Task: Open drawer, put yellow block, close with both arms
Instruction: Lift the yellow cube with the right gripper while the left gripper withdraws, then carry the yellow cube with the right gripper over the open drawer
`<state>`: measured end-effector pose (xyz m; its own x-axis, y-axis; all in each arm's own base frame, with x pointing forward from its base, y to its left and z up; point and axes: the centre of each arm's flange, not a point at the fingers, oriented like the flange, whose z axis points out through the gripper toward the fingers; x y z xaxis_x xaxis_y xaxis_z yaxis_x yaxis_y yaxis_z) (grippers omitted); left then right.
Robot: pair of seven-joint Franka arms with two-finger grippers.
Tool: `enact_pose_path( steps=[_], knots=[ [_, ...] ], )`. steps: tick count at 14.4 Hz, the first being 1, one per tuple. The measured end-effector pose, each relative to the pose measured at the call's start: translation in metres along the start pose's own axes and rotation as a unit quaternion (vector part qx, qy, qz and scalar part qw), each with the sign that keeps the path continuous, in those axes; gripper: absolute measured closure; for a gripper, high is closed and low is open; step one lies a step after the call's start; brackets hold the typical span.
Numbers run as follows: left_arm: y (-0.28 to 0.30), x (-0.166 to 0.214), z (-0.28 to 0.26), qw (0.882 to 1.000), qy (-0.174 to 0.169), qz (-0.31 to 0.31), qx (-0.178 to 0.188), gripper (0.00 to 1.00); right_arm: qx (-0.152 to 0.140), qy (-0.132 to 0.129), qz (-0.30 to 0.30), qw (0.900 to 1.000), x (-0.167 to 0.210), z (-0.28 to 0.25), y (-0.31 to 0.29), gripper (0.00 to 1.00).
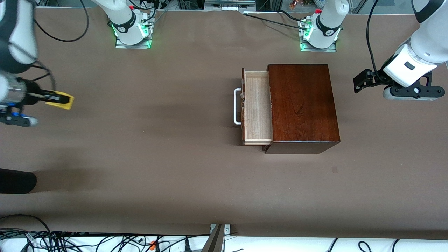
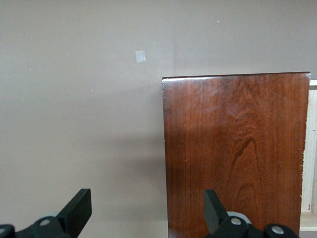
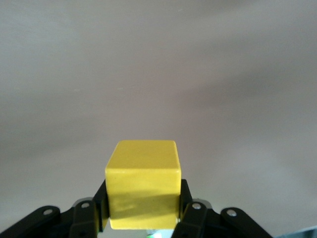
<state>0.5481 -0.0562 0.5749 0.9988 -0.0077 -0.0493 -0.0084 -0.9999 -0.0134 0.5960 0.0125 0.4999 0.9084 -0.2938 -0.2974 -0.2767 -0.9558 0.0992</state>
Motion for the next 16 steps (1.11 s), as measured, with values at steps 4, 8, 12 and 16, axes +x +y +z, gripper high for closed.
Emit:
enact_pose_path(
  steps=[4,8,12,16],
  knots=[
    [-0.007,-0.001,0.0,1.0,-0.005,-0.004,0.0,0.0,0.028,-0.007,0.131,0.991,-0.058,-0.016,-0.128,0.44],
    [-0.005,-0.003,-0.006,1.0,-0.001,-0.001,0.0,0.0,0.055,-0.005,0.266,0.962,-0.12,-0.016,-0.244,0.44],
    [-0.003,-0.007,-0.012,1.0,-0.005,0.0,0.0,0.0,0.103,-0.003,0.391,0.914,-0.171,0.004,-0.351,0.44],
    [-0.004,-0.007,-0.012,1.0,-0.007,0.001,0.001,0.0,0.135,0.004,0.471,0.872,-0.228,0.04,-0.445,0.44]
  ],
)
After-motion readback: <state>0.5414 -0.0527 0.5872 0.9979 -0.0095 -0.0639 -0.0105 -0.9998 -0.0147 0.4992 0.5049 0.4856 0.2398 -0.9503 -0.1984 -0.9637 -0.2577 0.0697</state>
